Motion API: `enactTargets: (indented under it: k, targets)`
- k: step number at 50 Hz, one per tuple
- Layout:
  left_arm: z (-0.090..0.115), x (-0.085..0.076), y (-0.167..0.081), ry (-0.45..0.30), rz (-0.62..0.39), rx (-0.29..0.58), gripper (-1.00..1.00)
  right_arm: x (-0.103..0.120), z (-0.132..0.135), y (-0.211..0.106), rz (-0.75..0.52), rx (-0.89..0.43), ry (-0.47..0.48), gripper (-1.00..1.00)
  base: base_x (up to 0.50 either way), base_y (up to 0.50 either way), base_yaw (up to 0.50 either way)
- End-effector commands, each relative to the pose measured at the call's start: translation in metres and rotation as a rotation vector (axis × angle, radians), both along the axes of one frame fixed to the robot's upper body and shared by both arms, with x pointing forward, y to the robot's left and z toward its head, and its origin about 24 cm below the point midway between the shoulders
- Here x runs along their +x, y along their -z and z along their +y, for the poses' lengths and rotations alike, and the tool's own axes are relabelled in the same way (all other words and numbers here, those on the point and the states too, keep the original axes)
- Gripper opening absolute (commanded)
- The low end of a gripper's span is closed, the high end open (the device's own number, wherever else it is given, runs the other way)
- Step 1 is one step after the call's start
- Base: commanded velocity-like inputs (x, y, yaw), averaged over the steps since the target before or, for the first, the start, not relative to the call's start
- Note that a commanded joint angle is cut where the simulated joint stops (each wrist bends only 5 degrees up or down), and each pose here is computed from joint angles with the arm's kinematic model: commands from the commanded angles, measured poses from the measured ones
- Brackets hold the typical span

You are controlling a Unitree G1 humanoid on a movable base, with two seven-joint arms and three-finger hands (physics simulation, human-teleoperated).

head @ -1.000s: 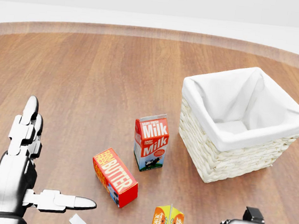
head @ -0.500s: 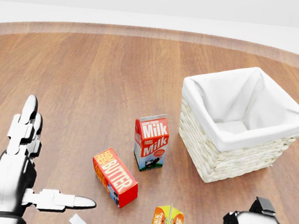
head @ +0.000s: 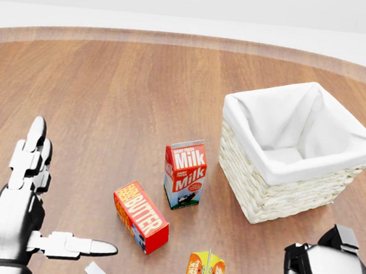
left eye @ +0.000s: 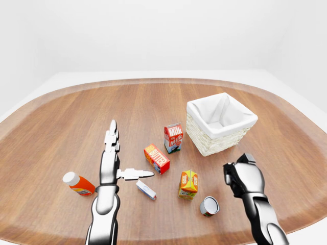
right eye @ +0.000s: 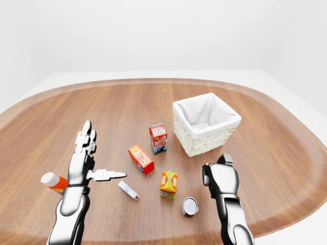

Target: Pick up the alphabet soup and the tomato sauce, and put them in the basket.

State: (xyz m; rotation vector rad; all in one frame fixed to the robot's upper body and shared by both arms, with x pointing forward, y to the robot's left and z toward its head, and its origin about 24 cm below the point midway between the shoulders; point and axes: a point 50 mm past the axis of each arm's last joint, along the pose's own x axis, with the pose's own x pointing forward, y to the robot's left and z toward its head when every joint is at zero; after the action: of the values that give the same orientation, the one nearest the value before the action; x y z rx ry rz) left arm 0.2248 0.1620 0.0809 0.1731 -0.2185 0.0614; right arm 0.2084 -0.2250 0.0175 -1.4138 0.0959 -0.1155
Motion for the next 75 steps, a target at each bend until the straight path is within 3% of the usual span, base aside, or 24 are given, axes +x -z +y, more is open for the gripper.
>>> enactTargets:
  k: [1, 28, 53, 75]
  targets:
    - [-0.001, 0.0, 0.002, 0.005, 0.009, 0.001, 1.0, 0.0, 0.0, -0.022, -0.079, 0.041, 0.012, -1.0, 0.0, 0.0, 0.0]
    - [-0.001, 0.0, 0.002, 0.006, 0.01, 0.003, 1.0, 0.018, -0.001, -0.066, -0.162, 0.083, -0.027, -1.0, 0.0, 0.0, 0.0]
    - [0.0, 0.002, -0.001, 0.004, -0.005, -0.012, 1.0, 0.049, 0.014, -0.125, -0.302, 0.104, -0.167, -1.0, 0.0, 0.0, 0.0]
    - [-0.001, 0.001, 0.001, 0.006, 0.005, -0.004, 1.0, 0.08, 0.024, -0.143, -0.335, 0.113, -0.172, -1.0, 0.0, 0.0, 0.0]
